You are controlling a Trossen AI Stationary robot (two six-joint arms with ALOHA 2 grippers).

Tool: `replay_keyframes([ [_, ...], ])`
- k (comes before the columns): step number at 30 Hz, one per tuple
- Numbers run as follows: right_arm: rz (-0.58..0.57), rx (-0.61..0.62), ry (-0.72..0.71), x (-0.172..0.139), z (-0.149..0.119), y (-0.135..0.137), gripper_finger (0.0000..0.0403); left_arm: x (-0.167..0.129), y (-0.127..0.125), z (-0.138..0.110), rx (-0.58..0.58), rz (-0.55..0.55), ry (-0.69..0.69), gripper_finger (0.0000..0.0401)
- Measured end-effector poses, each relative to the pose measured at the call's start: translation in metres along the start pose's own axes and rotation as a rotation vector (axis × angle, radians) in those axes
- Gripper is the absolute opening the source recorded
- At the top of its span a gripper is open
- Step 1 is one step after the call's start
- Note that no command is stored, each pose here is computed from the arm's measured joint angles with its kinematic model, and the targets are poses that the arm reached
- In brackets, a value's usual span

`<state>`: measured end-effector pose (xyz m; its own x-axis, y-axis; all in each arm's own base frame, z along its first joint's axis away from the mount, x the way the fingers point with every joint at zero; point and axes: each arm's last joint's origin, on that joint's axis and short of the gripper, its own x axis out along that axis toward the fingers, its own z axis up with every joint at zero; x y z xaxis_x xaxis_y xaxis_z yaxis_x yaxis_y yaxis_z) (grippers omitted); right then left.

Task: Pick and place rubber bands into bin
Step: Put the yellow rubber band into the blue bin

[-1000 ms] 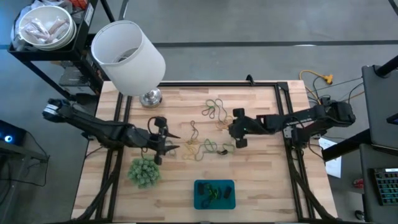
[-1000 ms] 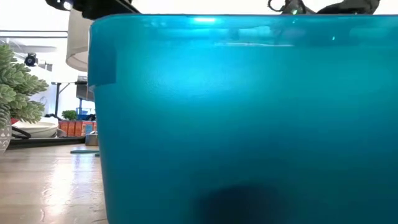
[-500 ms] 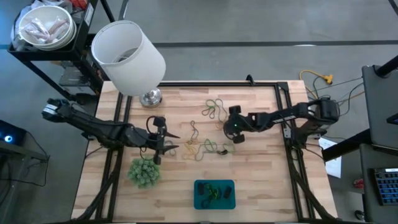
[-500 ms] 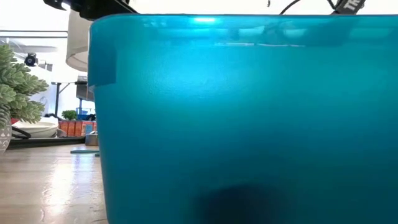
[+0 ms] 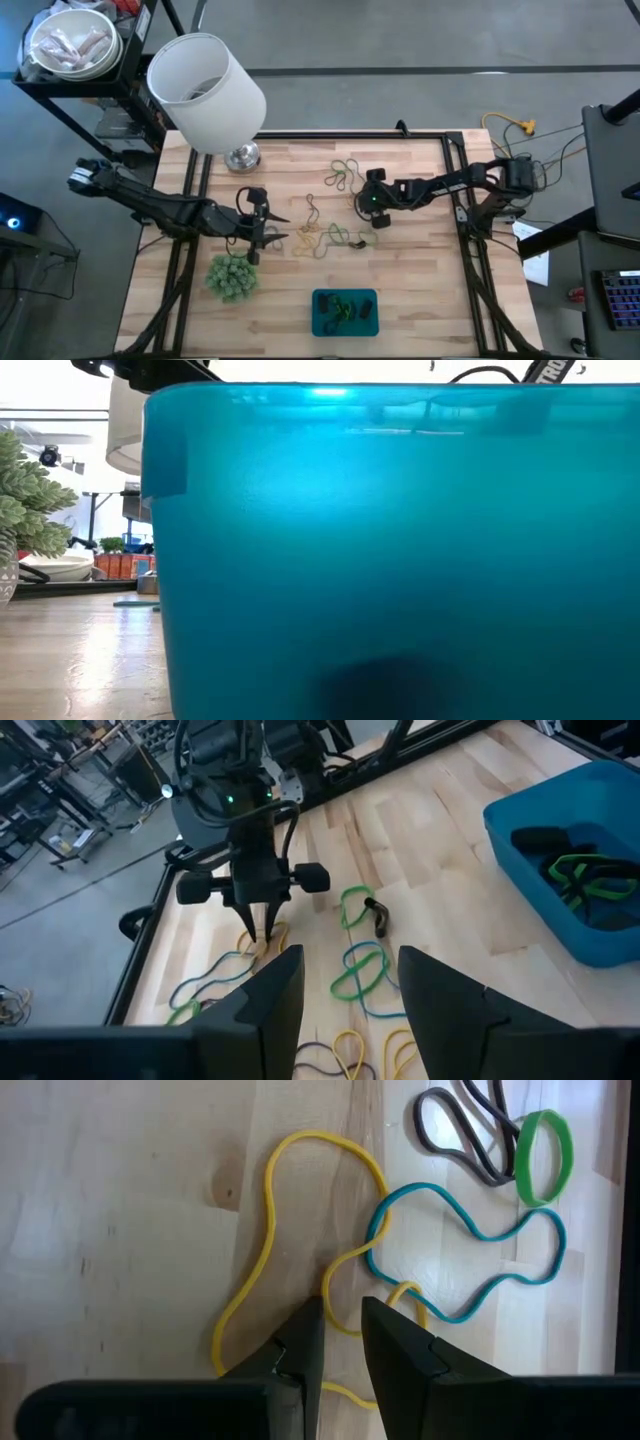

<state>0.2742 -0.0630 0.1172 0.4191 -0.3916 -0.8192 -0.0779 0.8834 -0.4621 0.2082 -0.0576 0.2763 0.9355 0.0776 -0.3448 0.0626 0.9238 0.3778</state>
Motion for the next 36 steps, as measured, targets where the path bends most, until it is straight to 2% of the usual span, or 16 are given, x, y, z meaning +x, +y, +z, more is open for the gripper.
replay_keyframes([
  [6, 0.039, 0.0, -0.035, -0.008, 0.0013, -0.0019, 0.0068, 0.0001, -0.0002, -0.0001, 0.0, -0.001, 0.001, 0.0148],
  [14, 0.072, -0.035, -0.022, -0.0034, -0.0007, 0.0016, 0.0068, 0.0002, -0.0002, -0.0001, 0.0, -0.001, 0.0, 0.0148],
  [29, 0.015, -0.022, 0.008, -0.0003, -0.003, -0.0033, 0.0067, 0.0002, -0.0002, -0.0002, 0.0, -0.001, 0.0, 0.0148],
  [36, -0.037, -0.006, 0.02, 0.0008, -0.0034, -0.0068, 0.0053, 0.0002, -0.0002, -0.0002, 0.0, -0.001, 0.0, 0.0148],
])
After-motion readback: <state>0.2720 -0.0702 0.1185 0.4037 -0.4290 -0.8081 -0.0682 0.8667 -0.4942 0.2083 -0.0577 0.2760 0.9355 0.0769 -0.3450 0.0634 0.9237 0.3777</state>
